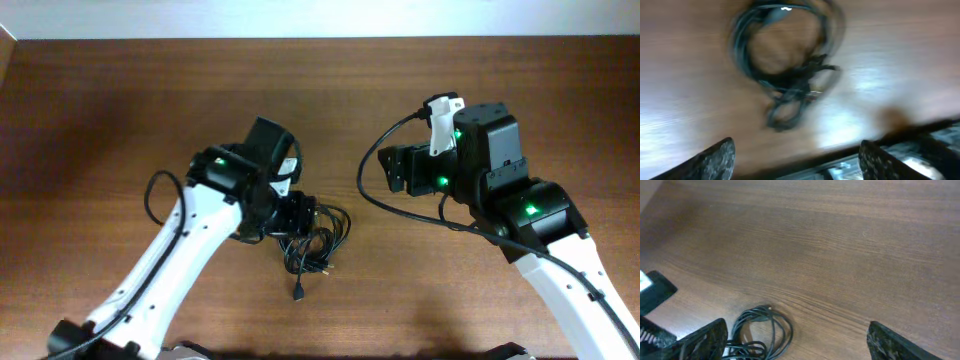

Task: Untangle cables

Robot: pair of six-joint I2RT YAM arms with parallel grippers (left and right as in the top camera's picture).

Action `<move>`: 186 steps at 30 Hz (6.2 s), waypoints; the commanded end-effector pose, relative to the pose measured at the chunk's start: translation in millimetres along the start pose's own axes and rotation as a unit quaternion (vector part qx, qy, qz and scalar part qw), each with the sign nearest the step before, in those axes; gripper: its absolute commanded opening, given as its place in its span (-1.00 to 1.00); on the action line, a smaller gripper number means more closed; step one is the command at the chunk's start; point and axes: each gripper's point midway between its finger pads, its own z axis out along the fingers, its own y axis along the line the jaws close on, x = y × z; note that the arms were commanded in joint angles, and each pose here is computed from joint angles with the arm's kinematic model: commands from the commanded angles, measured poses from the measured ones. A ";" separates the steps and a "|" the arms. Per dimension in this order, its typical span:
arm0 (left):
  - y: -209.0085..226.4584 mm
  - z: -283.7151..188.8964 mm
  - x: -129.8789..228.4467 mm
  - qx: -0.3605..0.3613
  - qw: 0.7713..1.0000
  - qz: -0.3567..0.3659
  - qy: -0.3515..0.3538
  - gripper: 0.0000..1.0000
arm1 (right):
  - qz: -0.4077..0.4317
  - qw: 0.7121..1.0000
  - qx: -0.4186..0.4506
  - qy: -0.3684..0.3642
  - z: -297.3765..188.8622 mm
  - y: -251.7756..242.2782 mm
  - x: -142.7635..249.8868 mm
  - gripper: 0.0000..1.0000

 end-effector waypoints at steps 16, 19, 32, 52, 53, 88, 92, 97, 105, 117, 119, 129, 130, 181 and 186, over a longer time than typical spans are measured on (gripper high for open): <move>-24.7 -50.2 -73.4 -0.176 0.943 0.133 -0.251 -1.00 | -0.039 0.999 0.005 -0.018 -17.1 1.8 -5.0 0.89; -46.9 -165.0 -103.3 -0.153 0.895 0.092 -0.408 -1.00 | -0.037 0.999 0.005 -0.005 -17.0 1.4 1.2 0.89; -68.8 -188.5 -43.8 -0.014 0.930 0.094 -0.354 -1.00 | 0.061 0.976 -0.201 -0.051 -39.8 75.2 -38.4 0.89; -93.9 -200.7 -10.8 0.081 0.928 0.149 -0.331 -1.00 | 0.166 0.955 -0.246 -0.017 31.0 75.1 -56.3 -0.92; -92.1 -209.2 -5.5 0.086 0.923 0.153 -0.342 -1.00 | 0.176 0.957 -0.228 -0.032 31.6 57.0 -63.6 -0.92; -99.4 -194.7 4.9 0.028 0.864 0.392 -0.315 -1.00 | 0.148 0.919 -0.360 -0.066 -14.6 46.6 -98.3 -0.92; -96.7 -191.8 7.8 0.025 0.867 0.392 -0.306 -1.00 | 0.154 0.924 -0.333 -0.110 -21.0 14.9 -116.2 -0.92; -91.1 -186.3 13.9 0.021 0.874 0.392 -0.287 -1.00 | 0.181 0.930 -0.272 -0.169 -34.5 -51.2 -134.5 -0.92; -95.3 -188.6 12.4 0.015 0.852 0.432 -0.295 -1.00 | 0.178 0.922 -0.306 -0.158 -61.7 -77.3 -125.8 0.54; -119.4 -234.6 -56.3 0.001 0.827 0.341 -0.447 -0.95 | 0.183 0.883 -0.430 0.034 -36.6 41.5 -64.4 -0.11; -125.2 -229.4 -66.3 0.022 0.841 0.304 -0.448 -0.97 | 0.188 0.892 -0.410 0.032 -28.4 41.0 -62.9 -0.87; -96.7 -219.4 -101.1 -0.037 0.869 0.158 -0.467 -1.00 | 0.120 0.924 -0.362 0.031 -12.0 29.9 -36.3 -0.92; -86.3 -225.7 -103.6 -0.053 0.866 0.124 -0.481 -1.00 | 0.119 0.932 -0.341 0.040 -6.9 24.3 -28.6 -0.92; -51.3 -261.5 -49.6 -0.063 0.858 0.122 -0.494 0.86 | -0.053 0.865 -0.476 -0.149 -82.1 70.5 -120.5 -0.92; -53.3 -222.0 -55.4 -0.085 0.879 0.157 -0.441 0.83 | -0.056 0.839 -0.513 -0.173 -119.5 86.3 -136.7 -0.93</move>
